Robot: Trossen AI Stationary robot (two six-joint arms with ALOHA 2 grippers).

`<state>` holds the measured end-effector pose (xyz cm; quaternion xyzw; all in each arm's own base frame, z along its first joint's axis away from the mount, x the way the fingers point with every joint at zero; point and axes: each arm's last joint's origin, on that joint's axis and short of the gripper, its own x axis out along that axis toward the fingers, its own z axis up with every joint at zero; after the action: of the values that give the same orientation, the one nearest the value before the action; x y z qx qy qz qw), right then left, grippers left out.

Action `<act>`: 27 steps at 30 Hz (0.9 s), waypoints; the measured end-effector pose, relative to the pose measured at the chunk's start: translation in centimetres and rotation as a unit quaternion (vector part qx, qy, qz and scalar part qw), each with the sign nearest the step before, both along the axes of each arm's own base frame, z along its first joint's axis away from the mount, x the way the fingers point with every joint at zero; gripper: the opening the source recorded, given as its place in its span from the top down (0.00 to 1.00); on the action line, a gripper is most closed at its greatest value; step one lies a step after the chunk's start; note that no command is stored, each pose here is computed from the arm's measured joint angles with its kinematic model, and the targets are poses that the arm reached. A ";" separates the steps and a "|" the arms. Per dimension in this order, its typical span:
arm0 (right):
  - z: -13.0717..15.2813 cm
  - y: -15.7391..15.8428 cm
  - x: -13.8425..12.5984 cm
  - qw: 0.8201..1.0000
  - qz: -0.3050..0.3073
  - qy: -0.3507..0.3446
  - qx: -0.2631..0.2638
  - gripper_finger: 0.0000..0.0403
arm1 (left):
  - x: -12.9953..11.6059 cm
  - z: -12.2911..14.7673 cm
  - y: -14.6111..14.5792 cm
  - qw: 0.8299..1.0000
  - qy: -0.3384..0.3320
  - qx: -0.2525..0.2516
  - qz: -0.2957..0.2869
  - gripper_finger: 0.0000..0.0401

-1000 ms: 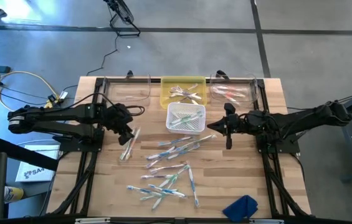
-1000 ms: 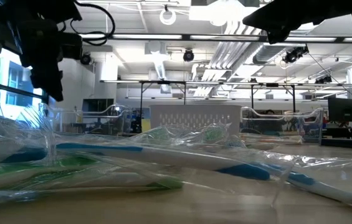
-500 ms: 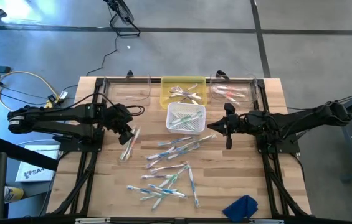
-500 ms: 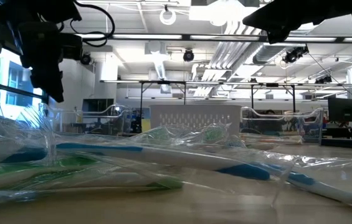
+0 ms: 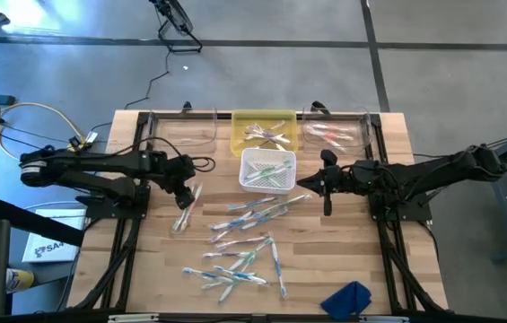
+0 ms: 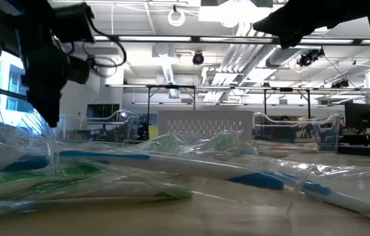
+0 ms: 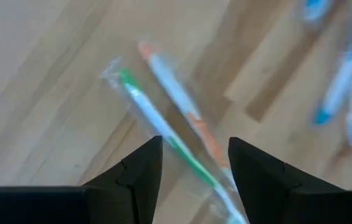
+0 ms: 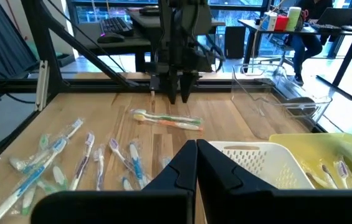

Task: Pick & Place Toothbrushes
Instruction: Put the green toothbrush into the white bin

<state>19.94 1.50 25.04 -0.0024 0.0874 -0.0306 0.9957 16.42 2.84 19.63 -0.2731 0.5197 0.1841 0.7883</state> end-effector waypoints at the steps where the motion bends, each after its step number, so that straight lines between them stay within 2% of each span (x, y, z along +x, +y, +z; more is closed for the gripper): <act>1: -0.2 0.0 0.1 1.000 0.000 0.006 0.000 1.00 | 0.2 -0.3 0.0 1.000 0.013 0.000 0.003 0.55; 13: -1.3 0.1 0.9 0.999 0.000 0.034 -0.002 1.00 | 1.7 -3.2 0.4 0.995 0.098 -0.006 0.019 0.55; 27: -1.2 0.1 1.0 0.999 0.002 0.032 -0.010 0.99 | 2.7 -4.0 0.7 0.995 0.087 0.013 0.040 0.55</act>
<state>20.90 1.60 23.80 -0.0137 0.1187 -0.0297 0.9924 19.17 3.59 15.66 -0.2661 0.5723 0.2456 0.7358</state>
